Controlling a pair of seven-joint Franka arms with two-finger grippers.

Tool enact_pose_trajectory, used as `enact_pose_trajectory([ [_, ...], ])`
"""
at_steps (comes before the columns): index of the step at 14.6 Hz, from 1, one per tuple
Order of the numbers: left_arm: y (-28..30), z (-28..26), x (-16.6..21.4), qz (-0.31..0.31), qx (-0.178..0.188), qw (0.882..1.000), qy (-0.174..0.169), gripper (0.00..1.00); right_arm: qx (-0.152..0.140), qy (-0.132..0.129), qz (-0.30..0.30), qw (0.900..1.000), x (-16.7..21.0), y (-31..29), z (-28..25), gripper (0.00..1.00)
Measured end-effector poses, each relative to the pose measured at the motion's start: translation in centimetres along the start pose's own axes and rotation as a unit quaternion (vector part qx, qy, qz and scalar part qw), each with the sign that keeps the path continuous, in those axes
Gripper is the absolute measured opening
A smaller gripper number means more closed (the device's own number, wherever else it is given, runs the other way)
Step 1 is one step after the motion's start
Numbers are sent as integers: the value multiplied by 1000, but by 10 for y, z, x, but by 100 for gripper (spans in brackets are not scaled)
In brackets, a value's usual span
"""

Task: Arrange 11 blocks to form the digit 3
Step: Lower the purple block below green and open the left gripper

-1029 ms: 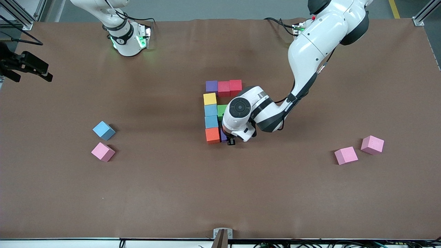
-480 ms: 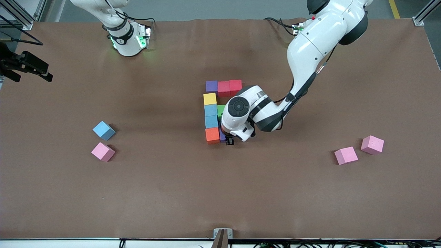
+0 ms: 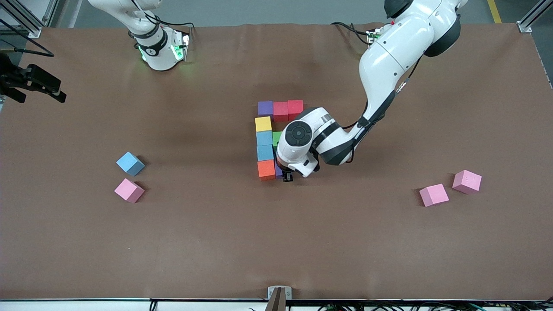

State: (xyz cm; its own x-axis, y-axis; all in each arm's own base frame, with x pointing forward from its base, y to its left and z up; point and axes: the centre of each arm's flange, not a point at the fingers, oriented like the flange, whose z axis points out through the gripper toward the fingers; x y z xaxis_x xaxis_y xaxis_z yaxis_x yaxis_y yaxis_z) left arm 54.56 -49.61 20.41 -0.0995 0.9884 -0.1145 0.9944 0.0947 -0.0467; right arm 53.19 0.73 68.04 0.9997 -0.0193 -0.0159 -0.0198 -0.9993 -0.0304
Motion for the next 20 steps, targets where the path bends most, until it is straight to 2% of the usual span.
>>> enact_pose_trajectory([
  [5,-2,1,-6,6,-13,1000,8,56,0,0,0,1000,0,0,0,100],
  [7,-2,3,-6,7,-15,1000,9,66,0,0,0,1000,0,0,0,100],
  [8,-1,6,-5,6,-16,1000,8,66,0,0,0,1000,0,0,0,100],
  [12,-4,12,-8,9,-16,1000,6,99,0,0,0,1000,0,0,0,100],
  [16,2,-12,-13,9,-28,1000,1,100,0,0,0,1000,0,0,0,100],
  [20,-1,-60,-13,27,-30,999,32,100,0,0,0,1000,0,0,0,100],
])
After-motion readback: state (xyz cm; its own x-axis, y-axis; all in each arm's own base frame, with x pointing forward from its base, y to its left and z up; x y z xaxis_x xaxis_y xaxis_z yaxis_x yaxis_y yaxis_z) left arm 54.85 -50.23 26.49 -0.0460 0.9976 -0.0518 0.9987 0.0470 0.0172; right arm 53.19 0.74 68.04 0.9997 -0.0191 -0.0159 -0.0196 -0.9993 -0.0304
